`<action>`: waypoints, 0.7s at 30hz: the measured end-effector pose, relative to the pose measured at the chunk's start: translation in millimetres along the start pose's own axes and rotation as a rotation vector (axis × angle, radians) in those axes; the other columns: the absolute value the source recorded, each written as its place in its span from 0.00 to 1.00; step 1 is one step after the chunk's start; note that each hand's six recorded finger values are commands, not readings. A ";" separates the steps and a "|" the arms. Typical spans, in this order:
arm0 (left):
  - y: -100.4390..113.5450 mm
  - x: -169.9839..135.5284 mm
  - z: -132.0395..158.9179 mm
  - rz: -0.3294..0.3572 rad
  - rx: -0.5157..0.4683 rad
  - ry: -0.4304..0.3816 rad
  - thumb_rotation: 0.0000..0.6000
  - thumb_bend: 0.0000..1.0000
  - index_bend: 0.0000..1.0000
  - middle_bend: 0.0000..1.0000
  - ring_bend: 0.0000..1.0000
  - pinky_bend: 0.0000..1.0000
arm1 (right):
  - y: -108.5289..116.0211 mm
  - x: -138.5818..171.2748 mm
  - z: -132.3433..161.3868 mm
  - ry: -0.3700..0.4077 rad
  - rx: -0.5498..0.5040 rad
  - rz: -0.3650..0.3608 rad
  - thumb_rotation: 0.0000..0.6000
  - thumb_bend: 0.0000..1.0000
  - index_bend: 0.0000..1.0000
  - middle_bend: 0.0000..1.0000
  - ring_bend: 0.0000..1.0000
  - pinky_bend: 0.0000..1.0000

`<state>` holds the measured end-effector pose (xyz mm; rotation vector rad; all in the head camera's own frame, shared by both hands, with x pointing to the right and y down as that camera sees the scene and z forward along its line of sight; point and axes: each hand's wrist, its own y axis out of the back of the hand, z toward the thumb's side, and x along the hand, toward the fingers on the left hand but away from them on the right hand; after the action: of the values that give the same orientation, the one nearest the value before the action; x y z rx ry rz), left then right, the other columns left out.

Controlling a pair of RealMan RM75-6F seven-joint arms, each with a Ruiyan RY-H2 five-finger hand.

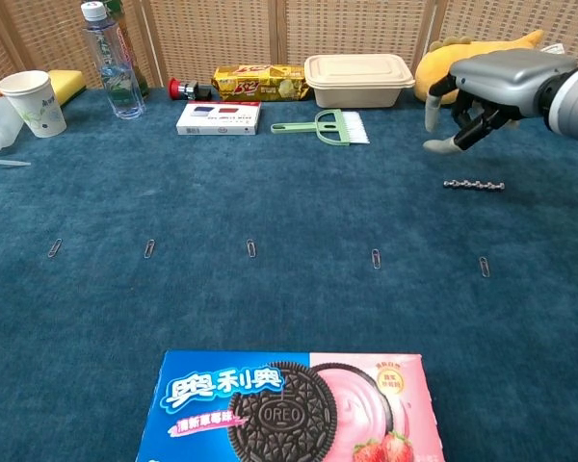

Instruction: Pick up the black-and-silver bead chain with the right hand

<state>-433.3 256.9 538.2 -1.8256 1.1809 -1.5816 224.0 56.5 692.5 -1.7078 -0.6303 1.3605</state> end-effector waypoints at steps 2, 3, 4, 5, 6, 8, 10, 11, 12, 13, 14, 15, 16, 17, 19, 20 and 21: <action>0.6 -0.2 -0.3 0.003 0.001 0.001 0.98 0.26 0.20 0.25 0.20 0.11 | -2.1 -2.3 -0.5 -0.006 0.006 0.014 0.63 0.34 0.44 0.84 0.91 0.78; 0.8 -0.3 -0.3 0.004 0.000 0.002 0.98 0.26 0.20 0.25 0.20 0.11 | -2.6 -3.1 -0.4 -0.009 0.007 0.018 0.63 0.34 0.43 0.84 0.91 0.78; 1.0 -0.4 -0.4 0.005 0.000 0.002 0.97 0.26 0.20 0.25 0.20 0.11 | -3.3 -3.7 -0.1 -0.010 0.010 0.022 0.63 0.34 0.42 0.84 0.90 0.78; 0.9 -0.4 -0.4 0.004 0.000 0.002 0.97 0.26 0.20 0.25 0.20 0.11 | -4.8 -4.4 0.5 -0.010 0.013 0.030 0.63 0.34 0.41 0.83 0.89 0.78; 0.8 -0.4 -0.3 0.003 0.000 0.002 0.97 0.26 0.20 0.25 0.20 0.11 | -6.3 -4.9 0.7 -0.012 0.015 0.038 0.63 0.34 0.39 0.83 0.89 0.78; 0.5 -0.2 0.0 0.002 0.002 0.000 0.97 0.26 0.20 0.25 0.20 0.11 | -10.0 -6.2 0.6 -0.018 0.027 0.060 0.65 0.34 0.34 0.82 0.88 0.77; 0.7 0.1 0.2 0.003 0.002 -0.001 0.98 0.26 0.20 0.25 0.20 0.11 | -12.8 -7.4 0.7 -0.025 0.041 0.078 0.66 0.35 0.31 0.82 0.87 0.76; 0.8 0.1 0.2 0.003 0.001 -0.001 0.98 0.26 0.20 0.25 0.20 0.11 | -14.3 -8.1 1.0 -0.030 0.049 0.087 0.68 0.35 0.30 0.81 0.87 0.76; 1.0 0.2 0.2 0.004 0.001 0.000 0.98 0.26 0.20 0.25 0.20 0.11 | -14.9 -8.7 1.5 -0.032 0.057 0.092 0.69 0.36 0.29 0.81 0.87 0.76; 1.2 0.3 0.0 0.005 0.001 0.000 0.97 0.26 0.20 0.25 0.20 0.11 | -15.3 -9.2 2.2 -0.032 0.064 0.094 0.70 0.37 0.30 0.81 0.87 0.76; 1.3 0.3 -0.1 0.005 0.001 0.000 0.98 0.26 0.20 0.25 0.20 0.11 | -15.9 -9.8 3.3 -0.033 0.072 0.096 0.72 0.38 0.31 0.81 0.87 0.76; 1.4 0.4 -0.3 0.005 0.002 0.001 0.98 0.26 0.20 0.25 0.20 0.11 | -16.5 -10.2 3.9 -0.035 0.075 0.098 0.73 0.38 0.32 0.81 0.87 0.76; 1.4 0.3 -0.6 0.005 0.002 0.002 0.98 0.26 0.20 0.25 0.20 0.11 | -17.0 -10.7 4.4 -0.037 0.080 0.100 0.74 0.39 0.35 0.81 0.87 0.76; 1.5 0.4 -0.8 0.005 0.003 0.002 0.98 0.26 0.20 0.25 0.20 0.11 | -17.8 -11.2 5.1 -0.038 0.086 0.102 0.75 0.40 0.38 0.82 0.87 0.76; 1.5 0.5 -1.3 0.005 0.002 0.004 0.97 0.26 0.20 0.25 0.20 0.11 | -19.3 -11.9 5.4 -0.042 0.092 0.106 0.76 0.41 0.45 0.83 0.87 0.76; 1.4 0.5 -1.3 0.005 0.002 0.004 0.98 0.26 0.20 0.25 0.20 0.11 | -20.2 -12.4 5.2 -0.046 0.096 0.110 0.76 0.42 0.49 0.84 0.88 0.76; 1.3 0.6 -1.3 0.004 0.002 0.004 0.98 0.26 0.20 0.25 0.20 0.11 | -20.8 -12.7 5.0 -0.049 0.097 0.113 0.76 0.42 0.51 0.84 0.88 0.76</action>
<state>-434.9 256.1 537.8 -1.8182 1.1836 -1.5840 218.0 58.6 716.6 -1.6572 -0.4932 1.4913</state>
